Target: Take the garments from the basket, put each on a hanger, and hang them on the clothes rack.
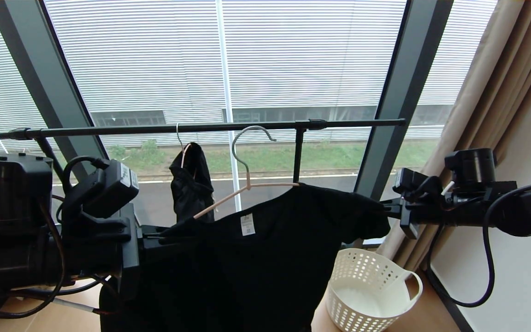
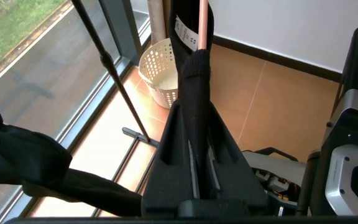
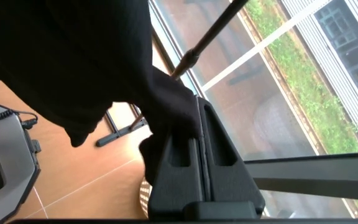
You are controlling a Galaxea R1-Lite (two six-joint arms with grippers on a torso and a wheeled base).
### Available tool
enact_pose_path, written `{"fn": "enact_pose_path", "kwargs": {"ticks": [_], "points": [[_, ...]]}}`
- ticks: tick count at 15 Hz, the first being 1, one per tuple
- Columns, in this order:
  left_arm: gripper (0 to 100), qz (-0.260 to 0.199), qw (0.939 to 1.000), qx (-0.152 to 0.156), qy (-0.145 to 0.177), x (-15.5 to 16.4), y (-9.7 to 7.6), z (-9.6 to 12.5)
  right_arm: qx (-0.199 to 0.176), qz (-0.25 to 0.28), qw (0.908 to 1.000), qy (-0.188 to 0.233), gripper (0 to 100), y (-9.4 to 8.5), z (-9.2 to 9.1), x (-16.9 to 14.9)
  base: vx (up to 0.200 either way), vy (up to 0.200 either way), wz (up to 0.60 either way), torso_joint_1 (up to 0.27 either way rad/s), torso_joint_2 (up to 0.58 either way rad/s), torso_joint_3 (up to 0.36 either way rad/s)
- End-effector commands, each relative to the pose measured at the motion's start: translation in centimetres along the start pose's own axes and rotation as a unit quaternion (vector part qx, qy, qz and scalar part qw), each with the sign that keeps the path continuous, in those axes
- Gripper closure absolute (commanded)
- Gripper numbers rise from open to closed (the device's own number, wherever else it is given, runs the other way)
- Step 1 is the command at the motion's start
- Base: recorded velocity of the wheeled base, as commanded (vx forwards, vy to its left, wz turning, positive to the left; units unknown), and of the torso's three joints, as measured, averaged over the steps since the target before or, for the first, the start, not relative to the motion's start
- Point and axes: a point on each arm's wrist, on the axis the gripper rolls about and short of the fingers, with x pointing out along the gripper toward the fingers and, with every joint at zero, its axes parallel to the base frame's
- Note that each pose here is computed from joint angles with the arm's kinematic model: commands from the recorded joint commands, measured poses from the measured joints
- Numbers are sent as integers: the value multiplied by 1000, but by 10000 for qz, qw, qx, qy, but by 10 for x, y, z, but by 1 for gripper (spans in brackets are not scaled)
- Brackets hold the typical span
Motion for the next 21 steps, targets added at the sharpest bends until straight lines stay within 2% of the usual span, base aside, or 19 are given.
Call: {"fn": "enact_pose_path", "kwargs": {"ticks": [1, 6, 7, 10, 12, 13, 15, 17, 19, 21], "points": [[100, 78, 10000, -3, -19, -4, 1, 0, 22, 5, 10000, 15, 100, -1, -2, 1, 0, 0, 0, 0, 0, 0], [100, 140, 9999, -74, 27, -5, 3, -4, 60, 67, 10000, -6, 100, 3, -2, 0, 0, 0, 0, 0, 0, 0], [100, 140, 9999, -74, 27, -5, 3, -4, 55, 67, 10000, -16, 0, 3, -1, 0, 0, 0, 0, 0, 0, 0], [100, 136, 9993, -324, 115, 2, 9, -6, -113, 88, 9998, -160, 0, 14, 18, -10, 0, 0, 0, 0, 0, 0], [100, 344, 9981, -492, 162, 6, 14, -2, -94, 90, 9996, -265, 0, 20, 30, -16, 0, 0, 0, 0, 0, 0], [100, 539, 9962, -646, 216, 11, 17, 2, 25, 83, 9993, -367, 0, 25, 41, -21, 0, 0, 0, 0, 0, 0], [100, 753, 9939, -740, 332, 22, 19, 6, 213, 27, 9986, -481, 0, 28, 54, -29, 0, 0, 0, 0, 0, 0], [100, 1157, 9883, -828, 554, 38, 18, 10, 716, -186, 9964, -414, 0, 32, 68, -28, 0, 0, 0, 0, 0, 0], [100, 1437, 9826, -959, 679, 53, 16, 13, 1268, -381, 9903, -422, 0, 37, 84, -25, 0, 0, 0, 0, 0, 0], [100, 1658, 9789, -1075, 525, 63, 21, 15, 1459, -516, 9870, -437, 0, 40, 93, -25, 0, 0, 0, 0, 0, 0]]}}
